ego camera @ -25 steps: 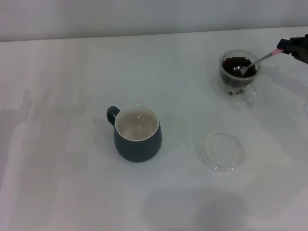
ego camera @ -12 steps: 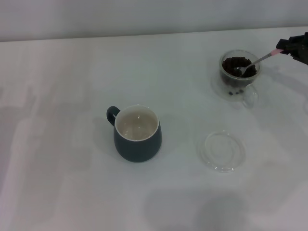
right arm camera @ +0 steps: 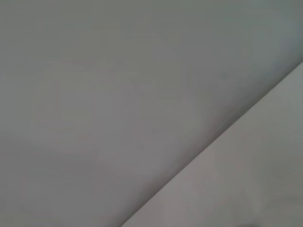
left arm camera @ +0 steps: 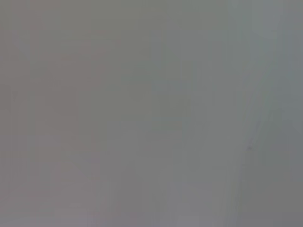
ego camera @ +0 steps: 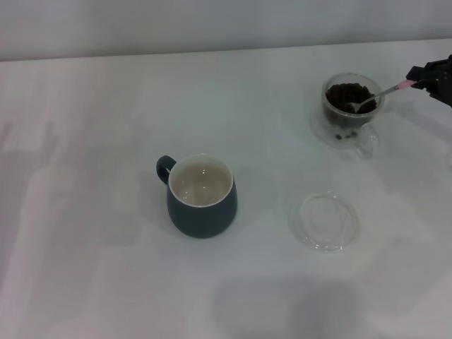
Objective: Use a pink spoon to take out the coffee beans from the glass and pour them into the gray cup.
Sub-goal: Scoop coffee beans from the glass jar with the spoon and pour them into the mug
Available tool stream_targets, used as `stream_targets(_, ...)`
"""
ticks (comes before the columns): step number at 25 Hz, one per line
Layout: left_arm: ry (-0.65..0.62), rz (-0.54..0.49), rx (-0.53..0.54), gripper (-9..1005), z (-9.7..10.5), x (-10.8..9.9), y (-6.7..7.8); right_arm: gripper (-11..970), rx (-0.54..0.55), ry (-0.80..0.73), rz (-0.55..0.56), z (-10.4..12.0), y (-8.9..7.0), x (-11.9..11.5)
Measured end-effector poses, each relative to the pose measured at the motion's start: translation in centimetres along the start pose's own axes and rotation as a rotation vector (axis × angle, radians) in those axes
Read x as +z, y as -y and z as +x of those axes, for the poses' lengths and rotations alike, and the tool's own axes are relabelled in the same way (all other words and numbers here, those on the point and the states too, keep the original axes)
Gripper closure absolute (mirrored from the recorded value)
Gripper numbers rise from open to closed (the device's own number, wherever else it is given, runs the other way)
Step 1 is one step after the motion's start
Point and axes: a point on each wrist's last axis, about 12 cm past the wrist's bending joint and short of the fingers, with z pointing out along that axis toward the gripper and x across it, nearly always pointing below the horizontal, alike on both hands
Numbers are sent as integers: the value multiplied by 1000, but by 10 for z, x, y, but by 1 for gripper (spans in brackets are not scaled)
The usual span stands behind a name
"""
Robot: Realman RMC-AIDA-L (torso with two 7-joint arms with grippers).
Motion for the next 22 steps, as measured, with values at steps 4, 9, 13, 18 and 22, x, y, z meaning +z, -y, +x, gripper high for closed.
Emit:
stream_targets(4, 18, 8, 0, 177, -2, 0, 1, 815, 30, 9, -3, -1, 1, 0)
stream_targets(9, 40, 2, 18, 178, -5, 0, 0, 815, 63, 16, -6, -3, 1, -1)
stream_targets(13, 48, -4, 26, 178, -6, 1, -1, 815, 94, 27, -18, -4, 1, -2)
stream_targets(18, 52, -3, 44, 177, -7, 2, 0, 814, 129, 23, -16, -6, 3, -3)
stream_targets(22, 53, -3, 48, 177, -7, 2, 0, 814, 153, 22, -17, -7, 4, -2)
